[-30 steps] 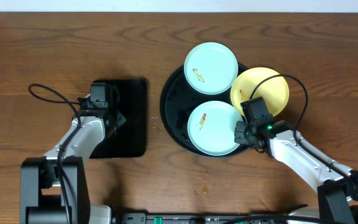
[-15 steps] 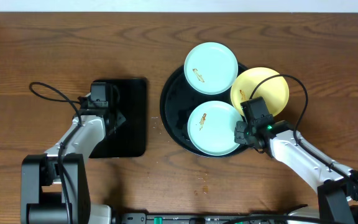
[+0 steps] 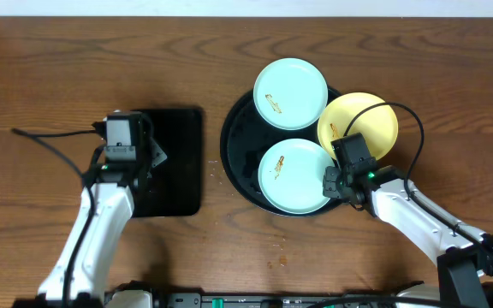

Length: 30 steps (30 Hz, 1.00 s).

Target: Clean dirty plates on tray and stack at the side

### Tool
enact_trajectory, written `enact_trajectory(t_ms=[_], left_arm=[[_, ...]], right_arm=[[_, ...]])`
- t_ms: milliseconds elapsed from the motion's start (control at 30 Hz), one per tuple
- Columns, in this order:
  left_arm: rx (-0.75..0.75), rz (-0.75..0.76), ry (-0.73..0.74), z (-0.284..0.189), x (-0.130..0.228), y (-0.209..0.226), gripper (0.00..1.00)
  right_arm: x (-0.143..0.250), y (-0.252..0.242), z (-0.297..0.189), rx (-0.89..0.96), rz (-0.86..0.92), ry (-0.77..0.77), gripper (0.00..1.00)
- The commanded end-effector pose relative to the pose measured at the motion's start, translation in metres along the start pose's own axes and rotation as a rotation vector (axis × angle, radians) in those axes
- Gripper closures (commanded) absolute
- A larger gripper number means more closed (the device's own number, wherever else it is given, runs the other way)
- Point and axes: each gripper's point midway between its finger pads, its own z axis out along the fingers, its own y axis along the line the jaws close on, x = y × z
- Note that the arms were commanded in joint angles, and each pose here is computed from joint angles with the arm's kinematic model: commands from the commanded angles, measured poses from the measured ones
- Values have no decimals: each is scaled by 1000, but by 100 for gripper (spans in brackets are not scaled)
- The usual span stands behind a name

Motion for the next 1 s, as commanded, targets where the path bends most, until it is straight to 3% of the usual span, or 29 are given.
enact_trajectory(t_ms=[0, 67, 233, 367, 533, 600, 767, 967], left_arm=[[82, 30, -26, -17, -9, -14, 93], [118, 60, -40, -25, -12, -20, 93], [134, 93, -58, -35, -16, -22, 92], [136, 113, -34, -35, -11, -22, 93], [241, 176, 22, -41, -1, -40, 93], [232, 188, 35, -46, -3, -40, 93], [257, 242, 92, -61, -11, -53, 93], [414, 270, 260, -74, -5, -101, 93]], right_arm=[[3, -2, 2, 18, -16, 3, 78], [3, -2, 2, 18, -16, 3, 67], [3, -2, 2, 18, -16, 3, 54], [3, -2, 2, 18, -16, 3, 54], [3, -2, 2, 18, -15, 3, 56], [3, -2, 2, 18, -15, 3, 62], [3, -1, 2, 11, -16, 6, 96], [3, -1, 2, 11, -16, 6, 99]])
